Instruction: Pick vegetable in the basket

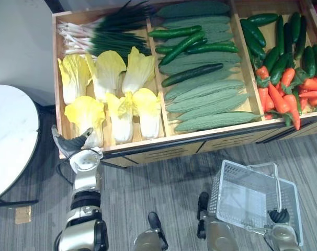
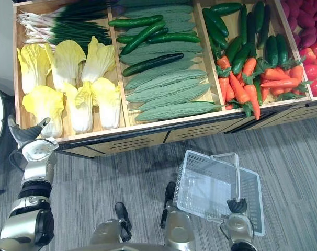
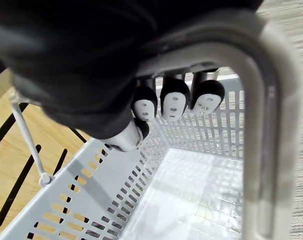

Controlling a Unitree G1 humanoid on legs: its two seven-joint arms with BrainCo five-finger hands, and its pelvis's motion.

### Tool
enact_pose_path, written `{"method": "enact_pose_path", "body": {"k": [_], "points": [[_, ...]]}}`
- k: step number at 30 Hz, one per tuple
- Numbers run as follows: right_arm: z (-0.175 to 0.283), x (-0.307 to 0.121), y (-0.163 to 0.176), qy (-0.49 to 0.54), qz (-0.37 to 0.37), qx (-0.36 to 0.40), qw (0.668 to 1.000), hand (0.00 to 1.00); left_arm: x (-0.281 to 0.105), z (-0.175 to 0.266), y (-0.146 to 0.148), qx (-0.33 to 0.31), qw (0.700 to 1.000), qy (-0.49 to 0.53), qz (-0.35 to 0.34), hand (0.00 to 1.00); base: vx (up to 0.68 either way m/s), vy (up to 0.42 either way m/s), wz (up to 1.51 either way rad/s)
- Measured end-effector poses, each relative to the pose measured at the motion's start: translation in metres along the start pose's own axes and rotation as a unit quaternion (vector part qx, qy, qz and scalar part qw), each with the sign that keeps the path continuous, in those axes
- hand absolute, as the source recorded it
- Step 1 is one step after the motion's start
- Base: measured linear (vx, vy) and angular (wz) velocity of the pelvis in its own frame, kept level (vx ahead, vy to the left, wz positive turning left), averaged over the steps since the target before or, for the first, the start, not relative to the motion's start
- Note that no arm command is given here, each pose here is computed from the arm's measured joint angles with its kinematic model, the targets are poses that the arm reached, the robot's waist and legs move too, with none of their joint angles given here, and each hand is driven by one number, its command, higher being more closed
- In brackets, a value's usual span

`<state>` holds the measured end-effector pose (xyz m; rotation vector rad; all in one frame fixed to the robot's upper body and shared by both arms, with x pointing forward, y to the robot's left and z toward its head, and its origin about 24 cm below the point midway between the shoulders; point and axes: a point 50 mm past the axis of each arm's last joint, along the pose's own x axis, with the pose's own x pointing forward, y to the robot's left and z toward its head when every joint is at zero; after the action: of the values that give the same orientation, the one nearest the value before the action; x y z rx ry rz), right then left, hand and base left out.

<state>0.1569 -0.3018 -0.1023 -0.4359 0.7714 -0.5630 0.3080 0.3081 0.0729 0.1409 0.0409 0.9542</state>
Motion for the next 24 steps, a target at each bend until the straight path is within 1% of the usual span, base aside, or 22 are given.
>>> {"method": "enact_pose_path", "body": {"k": [9,13,18,19,24], "points": [[0.016,0.004,0.004,-0.022,0.003,0.004,1.0,1.0,0.005,-0.002,-0.007,0.015,1.0,0.019,-0.011,0.0,-0.01,-0.018,-0.07],[0.023,0.004,0.007,-0.039,0.009,-0.001,0.999,1.0,0.01,0.014,-0.018,0.004,1.0,0.009,-0.019,0.0,-0.01,-0.01,-0.02],[0.035,0.005,0.007,-0.062,0.008,0.006,0.998,1.0,0.019,0.026,-0.013,0.006,1.0,-0.007,-0.008,0.0,-0.04,-0.024,-0.07],[0.036,0.005,0.007,-0.064,0.009,0.004,0.998,1.0,0.021,0.028,-0.014,0.006,1.0,-0.007,-0.008,1.0,0.0,0.0,0.0],[0.046,0.008,0.006,-0.083,0.012,-0.007,0.996,1.0,0.032,0.038,-0.013,0.026,1.0,-0.012,-0.008,1.0,-0.03,-0.014,-0.03]]}}
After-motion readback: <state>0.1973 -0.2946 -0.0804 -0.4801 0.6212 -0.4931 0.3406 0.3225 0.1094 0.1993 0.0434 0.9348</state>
